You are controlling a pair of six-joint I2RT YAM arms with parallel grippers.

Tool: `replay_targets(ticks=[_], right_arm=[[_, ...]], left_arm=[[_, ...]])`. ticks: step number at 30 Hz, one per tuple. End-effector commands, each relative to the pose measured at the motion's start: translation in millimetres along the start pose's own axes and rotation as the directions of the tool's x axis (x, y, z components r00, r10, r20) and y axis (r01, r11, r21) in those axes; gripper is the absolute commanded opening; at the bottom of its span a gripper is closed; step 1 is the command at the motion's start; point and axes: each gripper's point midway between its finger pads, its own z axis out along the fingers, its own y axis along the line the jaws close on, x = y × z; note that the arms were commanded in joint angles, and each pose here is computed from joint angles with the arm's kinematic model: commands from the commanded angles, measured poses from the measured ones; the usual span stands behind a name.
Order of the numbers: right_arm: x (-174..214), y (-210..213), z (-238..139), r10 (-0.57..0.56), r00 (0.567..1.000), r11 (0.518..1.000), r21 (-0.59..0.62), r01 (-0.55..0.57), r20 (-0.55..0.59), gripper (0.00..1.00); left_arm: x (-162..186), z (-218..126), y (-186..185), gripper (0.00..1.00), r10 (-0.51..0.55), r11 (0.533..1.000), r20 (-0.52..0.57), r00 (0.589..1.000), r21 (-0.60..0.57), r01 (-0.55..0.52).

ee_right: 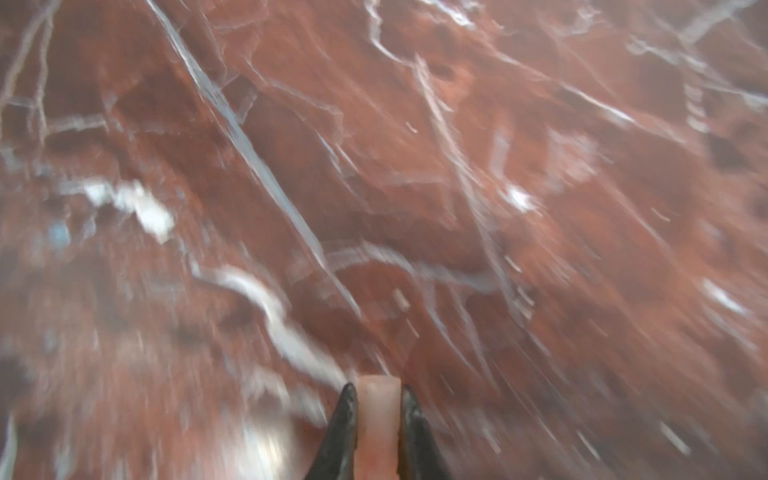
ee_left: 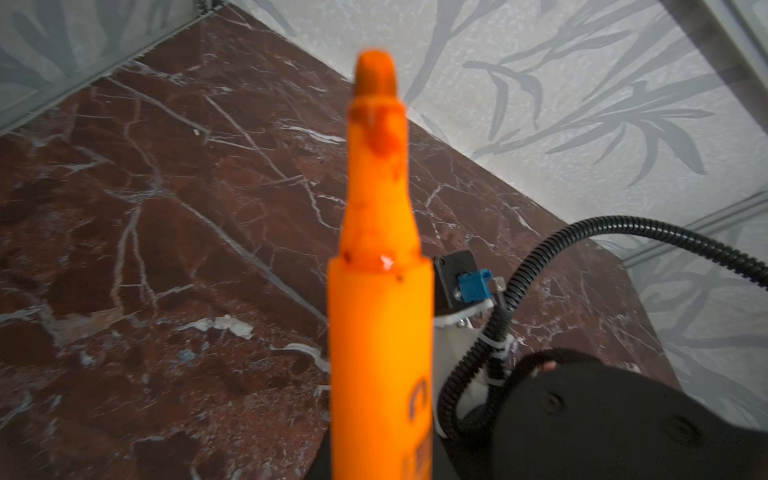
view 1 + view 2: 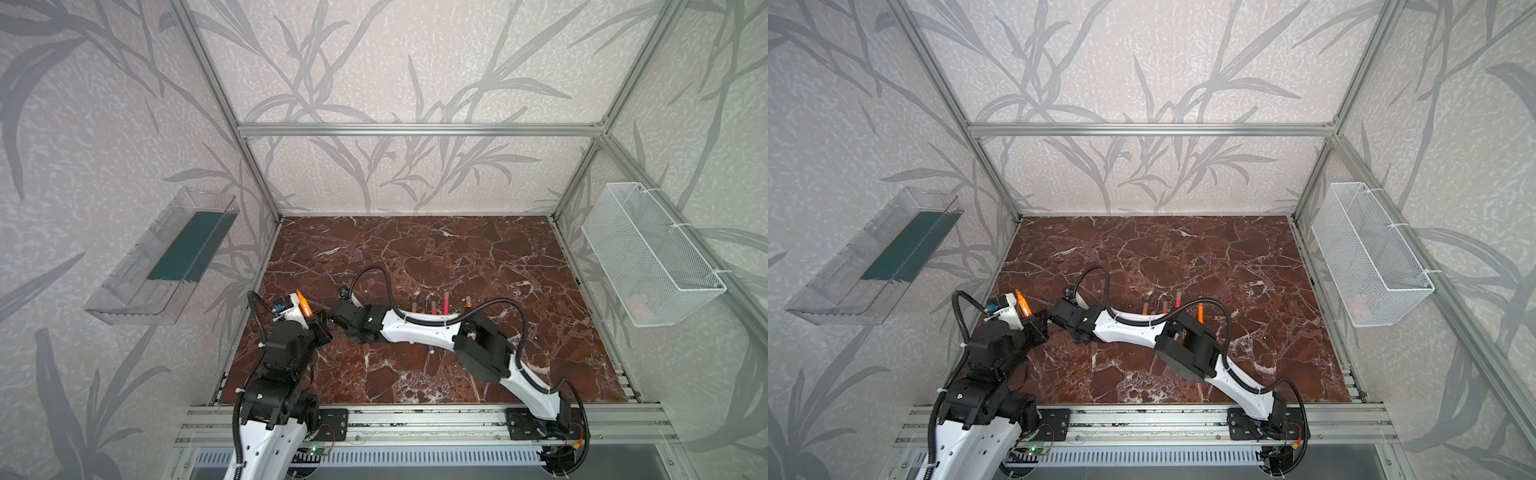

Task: Insert the pens into the pen caps
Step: 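Carry the cap toward the orange marker tip while the left gripper holds it upright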

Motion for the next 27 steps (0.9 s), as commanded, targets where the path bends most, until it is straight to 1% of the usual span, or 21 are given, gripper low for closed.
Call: replay_targets(ticks=[1,4,6,9,11,16,18,19,20,23,27], right_arm=[[-58,-21,-68,0.152,0.962,0.986,-0.097,-0.133,0.225,0.08],[-53,-60,-104,0.202,0.94,0.979,-0.088,-0.184,0.274,0.08],[-47,-84,-126,0.246,0.92,0.969,-0.103,-0.225,0.306,0.08],[-35,-117,-152,0.309,0.886,0.951,-0.119,-0.285,0.346,0.08],[-25,-137,-167,0.348,0.862,0.938,-0.134,-0.321,0.369,0.08],[-7,-174,-198,0.429,0.8,0.903,-0.177,-0.392,0.42,0.08],[2,-182,-208,0.472,0.767,0.881,-0.204,-0.427,0.434,0.08],[4,-199,-211,0.502,0.735,0.862,-0.201,-0.464,0.455,0.08],[9,-206,-214,0.53,0.711,0.846,-0.224,-0.485,0.462,0.08],[17,-220,-223,0.6,0.646,0.798,-0.3,-0.523,0.471,0.08],[20,-230,-239,0.654,0.574,0.755,-0.376,-0.537,0.493,0.08]], left_arm=[[6,5,-28,0.0,0.001,0.987,-0.033,0.999,0.158,0.004],[13,10,-42,0.0,-0.003,0.973,-0.063,0.998,0.23,0.017],[19,14,-49,0.0,0.007,0.967,-0.083,0.996,0.253,0.015],[31,20,-65,0.0,0.058,0.958,-0.093,0.994,0.284,-0.029],[46,27,-79,0.0,0.107,0.95,-0.118,0.987,0.306,-0.066],[75,37,-120,0.0,0.191,0.915,-0.139,0.972,0.384,-0.124],[88,40,-135,0.0,0.224,0.9,-0.158,0.962,0.411,-0.142],[95,41,-144,0.0,0.243,0.891,-0.167,0.955,0.428,-0.152],[101,41,-154,0.0,0.259,0.88,-0.17,0.951,0.447,-0.16],[120,39,-181,0.0,0.312,0.843,-0.165,0.935,0.503,-0.193],[142,32,-209,0.0,0.371,0.795,-0.158,0.915,0.563,-0.225]])
